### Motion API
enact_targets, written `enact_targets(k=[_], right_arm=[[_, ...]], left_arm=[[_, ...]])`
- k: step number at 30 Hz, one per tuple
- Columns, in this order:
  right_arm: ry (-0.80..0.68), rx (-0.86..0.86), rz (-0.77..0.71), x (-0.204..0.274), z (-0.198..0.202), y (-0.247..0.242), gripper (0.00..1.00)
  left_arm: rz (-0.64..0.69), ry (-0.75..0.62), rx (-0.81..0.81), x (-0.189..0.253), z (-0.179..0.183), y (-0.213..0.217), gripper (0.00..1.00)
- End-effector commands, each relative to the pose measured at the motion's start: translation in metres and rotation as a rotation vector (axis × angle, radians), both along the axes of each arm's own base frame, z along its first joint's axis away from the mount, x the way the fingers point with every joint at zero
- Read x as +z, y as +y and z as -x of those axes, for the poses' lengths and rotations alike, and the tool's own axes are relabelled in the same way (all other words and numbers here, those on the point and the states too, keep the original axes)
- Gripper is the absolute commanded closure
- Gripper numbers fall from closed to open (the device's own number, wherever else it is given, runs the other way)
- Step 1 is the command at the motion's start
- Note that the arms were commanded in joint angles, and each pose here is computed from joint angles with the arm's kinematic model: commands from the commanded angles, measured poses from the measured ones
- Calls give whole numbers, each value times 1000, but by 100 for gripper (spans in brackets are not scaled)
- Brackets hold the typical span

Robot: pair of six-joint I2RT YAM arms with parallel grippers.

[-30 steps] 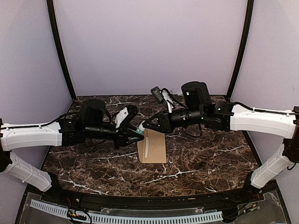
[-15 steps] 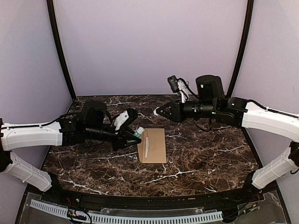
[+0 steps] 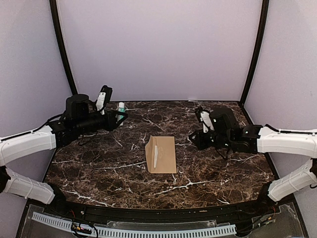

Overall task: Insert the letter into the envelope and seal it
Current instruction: Place the solid glue cap at the center of the board.

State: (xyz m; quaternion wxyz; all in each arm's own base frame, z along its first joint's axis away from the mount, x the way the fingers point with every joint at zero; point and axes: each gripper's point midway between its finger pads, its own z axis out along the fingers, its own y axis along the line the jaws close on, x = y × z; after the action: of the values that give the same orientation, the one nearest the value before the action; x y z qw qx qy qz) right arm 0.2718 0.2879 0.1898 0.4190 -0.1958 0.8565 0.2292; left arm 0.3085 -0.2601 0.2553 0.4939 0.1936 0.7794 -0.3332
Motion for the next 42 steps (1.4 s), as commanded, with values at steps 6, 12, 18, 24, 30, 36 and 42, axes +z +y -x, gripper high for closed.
enact_targets(k=[6,12,18,24,30,36,42], right_arm=[[-20,-335,137,-67,-23,-66,87],[22,-352,249,-102,-30,-74,87],[51,-355,330,-127,-36,-73,86],[71,-353,355,-137,-37,-71,80],[78,-349,363,-141,-36,-72,67],[83,-350,364,-137,-36,-72,59],[21,-381,303,-82,-44,-70,31]], left_arm=[[158,60,133,7,-6,15,100],[192,76,128,9,-3,15,100],[206,87,119,8,-2,13,100],[211,84,116,10,-1,13,100],[212,89,114,9,-1,13,100],[221,87,103,13,1,12,100],[261,99,93,18,3,10,100]])
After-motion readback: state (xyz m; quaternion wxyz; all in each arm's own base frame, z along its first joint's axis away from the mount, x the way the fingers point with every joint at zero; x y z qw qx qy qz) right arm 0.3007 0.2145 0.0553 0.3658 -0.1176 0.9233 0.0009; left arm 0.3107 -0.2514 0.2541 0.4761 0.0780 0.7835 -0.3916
